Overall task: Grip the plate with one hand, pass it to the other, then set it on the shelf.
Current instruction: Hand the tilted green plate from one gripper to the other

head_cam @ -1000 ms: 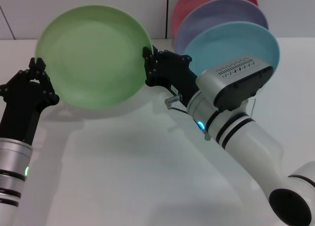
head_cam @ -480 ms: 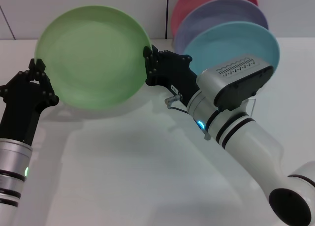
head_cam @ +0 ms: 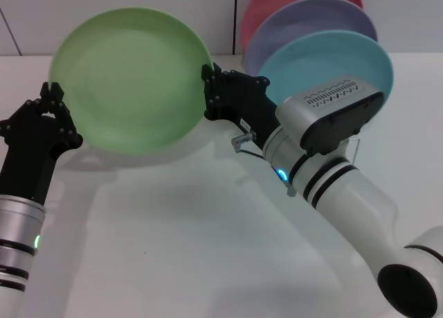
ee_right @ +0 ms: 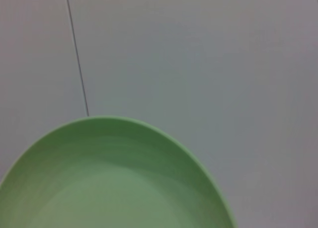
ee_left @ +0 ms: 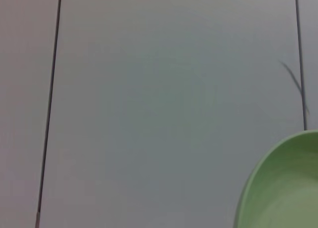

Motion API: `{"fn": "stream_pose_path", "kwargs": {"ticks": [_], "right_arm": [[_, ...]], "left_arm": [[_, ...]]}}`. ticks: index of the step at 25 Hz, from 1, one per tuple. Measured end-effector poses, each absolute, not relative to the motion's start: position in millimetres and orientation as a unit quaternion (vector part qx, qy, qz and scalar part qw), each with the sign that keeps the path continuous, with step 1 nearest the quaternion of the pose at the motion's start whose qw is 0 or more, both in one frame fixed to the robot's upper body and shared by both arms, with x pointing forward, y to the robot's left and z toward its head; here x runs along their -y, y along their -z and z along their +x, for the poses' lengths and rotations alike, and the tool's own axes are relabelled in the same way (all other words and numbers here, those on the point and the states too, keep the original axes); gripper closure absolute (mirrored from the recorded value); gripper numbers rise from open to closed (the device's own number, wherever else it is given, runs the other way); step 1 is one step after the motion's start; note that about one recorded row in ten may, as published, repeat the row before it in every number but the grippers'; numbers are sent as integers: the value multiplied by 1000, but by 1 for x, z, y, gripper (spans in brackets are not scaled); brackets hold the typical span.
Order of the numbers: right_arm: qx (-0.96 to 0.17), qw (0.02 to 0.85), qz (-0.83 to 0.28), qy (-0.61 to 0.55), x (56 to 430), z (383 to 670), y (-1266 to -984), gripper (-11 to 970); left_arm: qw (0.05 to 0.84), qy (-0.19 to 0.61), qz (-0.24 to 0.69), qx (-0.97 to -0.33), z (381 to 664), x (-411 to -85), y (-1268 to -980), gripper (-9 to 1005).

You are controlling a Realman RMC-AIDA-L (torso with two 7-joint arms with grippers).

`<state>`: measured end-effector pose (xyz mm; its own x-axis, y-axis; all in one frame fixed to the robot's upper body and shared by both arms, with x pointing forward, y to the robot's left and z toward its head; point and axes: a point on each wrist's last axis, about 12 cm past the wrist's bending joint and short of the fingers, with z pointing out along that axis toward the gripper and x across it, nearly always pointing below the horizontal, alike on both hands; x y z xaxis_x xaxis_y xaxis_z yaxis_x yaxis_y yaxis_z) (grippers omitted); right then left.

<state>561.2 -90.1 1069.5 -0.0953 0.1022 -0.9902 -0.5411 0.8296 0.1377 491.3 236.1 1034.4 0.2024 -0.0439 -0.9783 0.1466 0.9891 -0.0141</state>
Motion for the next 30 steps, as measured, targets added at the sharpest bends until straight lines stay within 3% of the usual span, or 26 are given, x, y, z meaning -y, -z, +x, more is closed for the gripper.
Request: {"fn": "stream_pose_path", "kwargs": {"ticks": [26, 30], "right_arm": [[-699, 653, -156, -245, 91, 561, -1069, 938], [-699, 653, -156, -245, 91, 561, -1068, 939]], "left_arm": [[770, 81, 24, -632, 488, -240, -1032, 964], [769, 94, 10, -632, 488, -243, -1032, 874]]}}
